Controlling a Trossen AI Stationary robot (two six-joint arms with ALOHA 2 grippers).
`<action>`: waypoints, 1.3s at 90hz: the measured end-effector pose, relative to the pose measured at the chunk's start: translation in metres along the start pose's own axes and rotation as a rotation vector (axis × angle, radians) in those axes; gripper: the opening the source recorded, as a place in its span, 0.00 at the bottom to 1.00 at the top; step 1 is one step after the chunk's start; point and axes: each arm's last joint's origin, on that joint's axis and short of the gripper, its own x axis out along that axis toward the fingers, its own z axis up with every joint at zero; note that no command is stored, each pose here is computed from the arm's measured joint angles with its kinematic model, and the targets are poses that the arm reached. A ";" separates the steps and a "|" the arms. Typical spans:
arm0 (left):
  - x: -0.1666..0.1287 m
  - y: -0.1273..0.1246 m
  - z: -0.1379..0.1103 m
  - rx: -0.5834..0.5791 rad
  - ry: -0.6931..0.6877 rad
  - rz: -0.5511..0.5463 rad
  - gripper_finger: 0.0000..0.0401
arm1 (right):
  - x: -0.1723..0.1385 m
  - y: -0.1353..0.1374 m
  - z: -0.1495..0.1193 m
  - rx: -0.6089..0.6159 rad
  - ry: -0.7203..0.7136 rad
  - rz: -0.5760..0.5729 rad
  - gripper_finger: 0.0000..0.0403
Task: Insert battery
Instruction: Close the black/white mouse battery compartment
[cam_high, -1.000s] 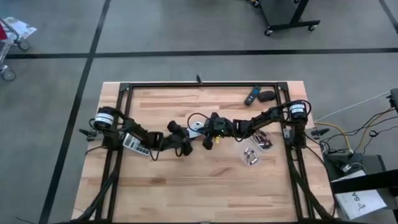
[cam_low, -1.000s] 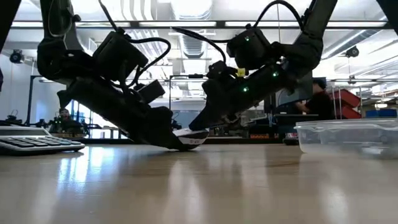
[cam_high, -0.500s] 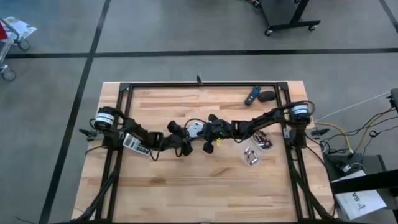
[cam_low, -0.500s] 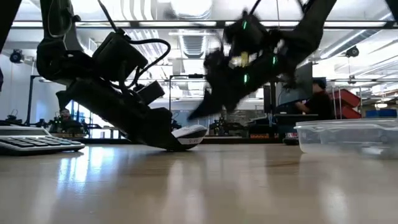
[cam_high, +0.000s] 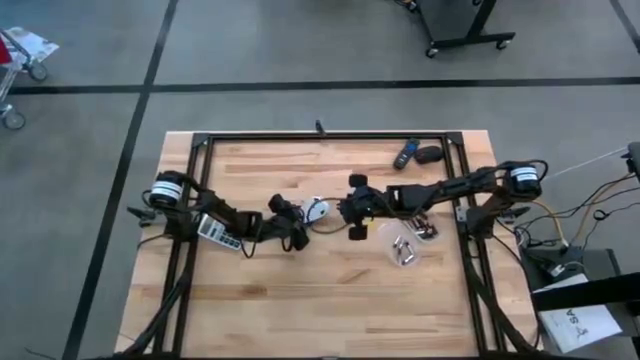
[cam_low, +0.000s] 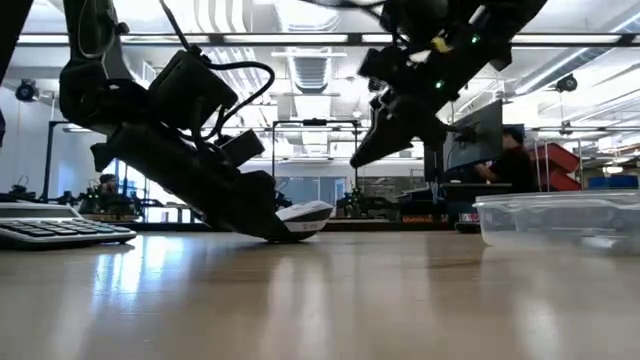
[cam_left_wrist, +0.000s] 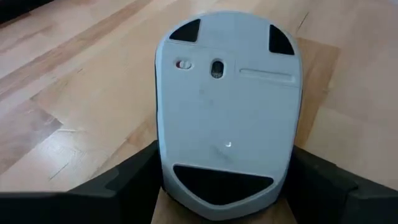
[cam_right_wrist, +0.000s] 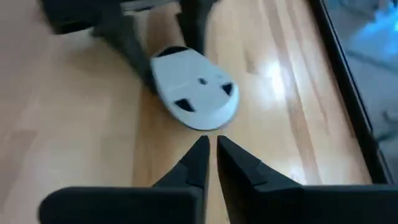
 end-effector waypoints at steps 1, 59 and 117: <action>0.000 0.000 0.001 -0.004 0.002 -0.007 0.67 | 0.000 0.001 0.001 -0.011 -0.004 0.001 0.12; -0.029 0.000 0.040 -0.126 0.046 -0.332 0.67 | 0.013 0.038 0.012 -0.518 -0.076 -0.018 0.75; -0.045 -0.007 0.061 -0.118 -0.039 -0.555 0.67 | 0.013 0.047 0.023 -0.422 -0.187 -0.038 0.66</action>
